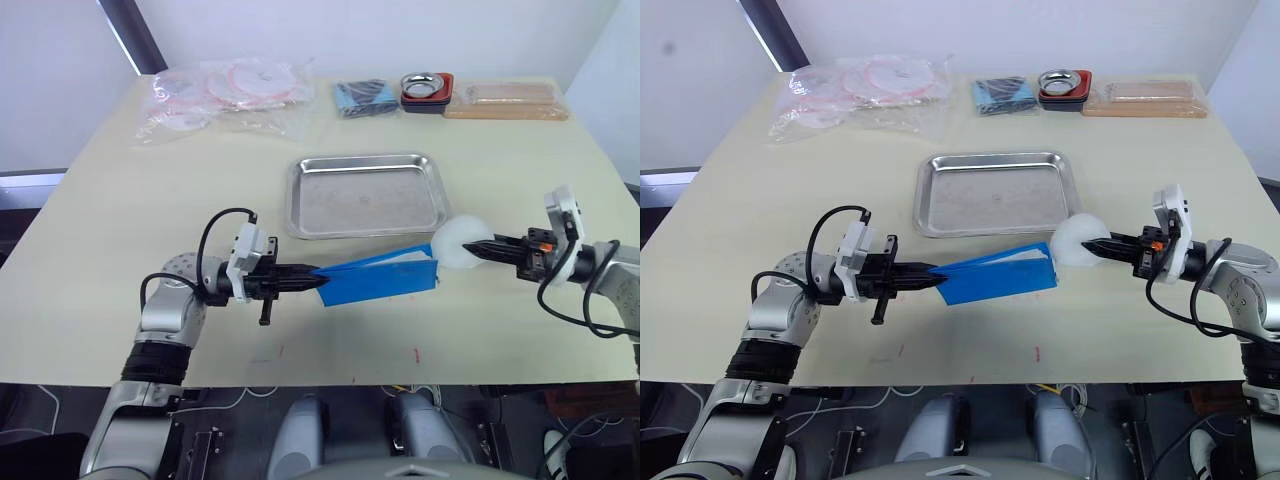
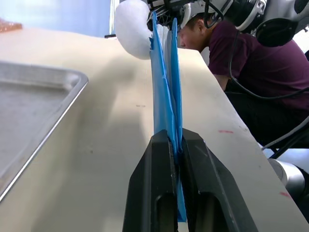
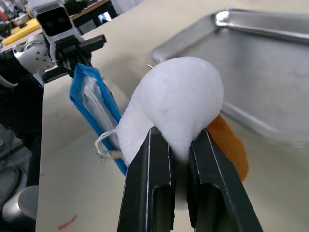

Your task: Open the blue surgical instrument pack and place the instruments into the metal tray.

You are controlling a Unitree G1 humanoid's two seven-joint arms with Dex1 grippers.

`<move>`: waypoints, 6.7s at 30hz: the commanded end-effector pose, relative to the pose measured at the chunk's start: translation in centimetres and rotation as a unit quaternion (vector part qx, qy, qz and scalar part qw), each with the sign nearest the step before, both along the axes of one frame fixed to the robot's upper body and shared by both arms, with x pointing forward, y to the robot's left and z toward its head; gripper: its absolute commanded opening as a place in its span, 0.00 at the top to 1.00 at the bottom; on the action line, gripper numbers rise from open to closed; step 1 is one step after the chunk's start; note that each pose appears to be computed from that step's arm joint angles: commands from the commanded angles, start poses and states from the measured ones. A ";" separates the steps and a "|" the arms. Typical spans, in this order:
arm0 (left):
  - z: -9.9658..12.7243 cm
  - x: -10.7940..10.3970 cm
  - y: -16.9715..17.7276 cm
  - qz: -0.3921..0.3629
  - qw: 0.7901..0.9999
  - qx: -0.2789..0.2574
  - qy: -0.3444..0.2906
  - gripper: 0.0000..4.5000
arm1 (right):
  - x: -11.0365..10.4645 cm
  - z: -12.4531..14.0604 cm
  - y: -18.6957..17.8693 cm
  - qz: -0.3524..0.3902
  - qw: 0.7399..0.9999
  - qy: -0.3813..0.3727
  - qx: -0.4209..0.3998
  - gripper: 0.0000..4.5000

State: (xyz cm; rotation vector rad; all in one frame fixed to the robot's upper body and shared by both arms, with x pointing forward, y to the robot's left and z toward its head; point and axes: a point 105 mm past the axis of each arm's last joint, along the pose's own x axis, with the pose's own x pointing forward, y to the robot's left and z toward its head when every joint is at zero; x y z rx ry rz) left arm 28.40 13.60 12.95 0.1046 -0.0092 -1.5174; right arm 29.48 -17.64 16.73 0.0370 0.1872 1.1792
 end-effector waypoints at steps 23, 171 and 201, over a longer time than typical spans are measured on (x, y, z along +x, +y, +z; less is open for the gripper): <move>-1.3 0.1 0.3 -0.022 0.996 0.092 0.001 1.00 | -0.8 6.5 1.3 0.015 0.987 -0.069 0.143 0.98; -2.3 1.2 1.8 0.062 0.998 0.008 0.009 0.02 | -0.2 -3.7 5.5 0.130 0.988 -0.071 -0.035 1.00; -3.7 -4.5 0.1 0.075 0.993 -0.011 0.092 0.71 | 0.9 -3.2 5.9 0.094 0.990 -0.107 -0.017 1.00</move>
